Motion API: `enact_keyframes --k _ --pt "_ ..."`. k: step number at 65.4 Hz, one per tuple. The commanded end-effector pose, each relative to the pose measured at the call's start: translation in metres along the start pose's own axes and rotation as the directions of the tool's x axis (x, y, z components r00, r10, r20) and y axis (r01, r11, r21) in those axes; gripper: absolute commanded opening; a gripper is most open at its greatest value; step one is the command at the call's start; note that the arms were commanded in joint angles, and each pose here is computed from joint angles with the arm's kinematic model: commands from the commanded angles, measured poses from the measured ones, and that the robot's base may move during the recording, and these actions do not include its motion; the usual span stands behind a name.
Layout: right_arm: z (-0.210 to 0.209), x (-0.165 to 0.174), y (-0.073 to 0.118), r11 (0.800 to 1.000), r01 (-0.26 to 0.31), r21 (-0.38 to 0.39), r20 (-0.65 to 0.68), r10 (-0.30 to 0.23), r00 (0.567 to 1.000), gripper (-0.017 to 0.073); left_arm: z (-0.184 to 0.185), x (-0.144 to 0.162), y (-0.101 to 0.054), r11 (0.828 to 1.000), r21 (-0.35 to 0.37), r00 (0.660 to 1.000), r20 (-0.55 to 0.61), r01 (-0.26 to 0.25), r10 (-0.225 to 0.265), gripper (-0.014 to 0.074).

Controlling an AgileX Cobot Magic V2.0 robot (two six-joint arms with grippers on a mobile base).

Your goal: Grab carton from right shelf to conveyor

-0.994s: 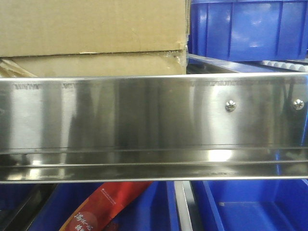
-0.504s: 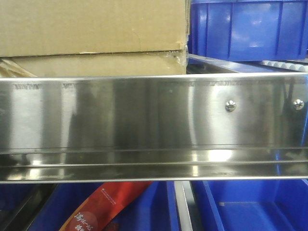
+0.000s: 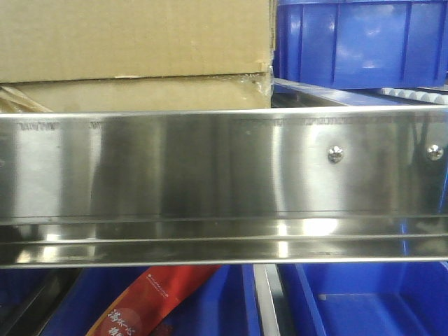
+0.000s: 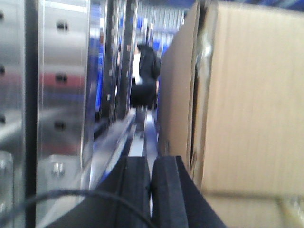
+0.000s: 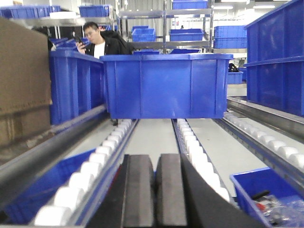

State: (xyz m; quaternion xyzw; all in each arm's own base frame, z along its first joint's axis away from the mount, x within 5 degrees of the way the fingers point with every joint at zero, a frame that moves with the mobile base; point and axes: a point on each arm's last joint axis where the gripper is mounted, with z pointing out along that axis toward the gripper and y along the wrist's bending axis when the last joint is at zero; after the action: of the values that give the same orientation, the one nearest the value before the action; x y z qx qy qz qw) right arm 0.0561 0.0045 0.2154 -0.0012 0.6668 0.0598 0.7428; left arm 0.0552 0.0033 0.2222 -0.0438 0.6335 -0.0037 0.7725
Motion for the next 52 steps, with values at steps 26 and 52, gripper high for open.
enact_keyframes --k 26,52 --pt "-0.018 -0.13 0.016 0.994 -0.077 -0.076 0.102 0.084 0.991 0.009 -0.001 -0.139 -0.007 0.986 -0.035 0.978 0.124 -0.166 0.169 0.025" --pt "0.02 -0.172 0.02 0.994 -0.075 -0.077 0.025 0.077 0.997 0.0571 0.04 -0.207 -0.017 0.99 0.07 0.993 0.027 -0.118 0.117 0.0465"
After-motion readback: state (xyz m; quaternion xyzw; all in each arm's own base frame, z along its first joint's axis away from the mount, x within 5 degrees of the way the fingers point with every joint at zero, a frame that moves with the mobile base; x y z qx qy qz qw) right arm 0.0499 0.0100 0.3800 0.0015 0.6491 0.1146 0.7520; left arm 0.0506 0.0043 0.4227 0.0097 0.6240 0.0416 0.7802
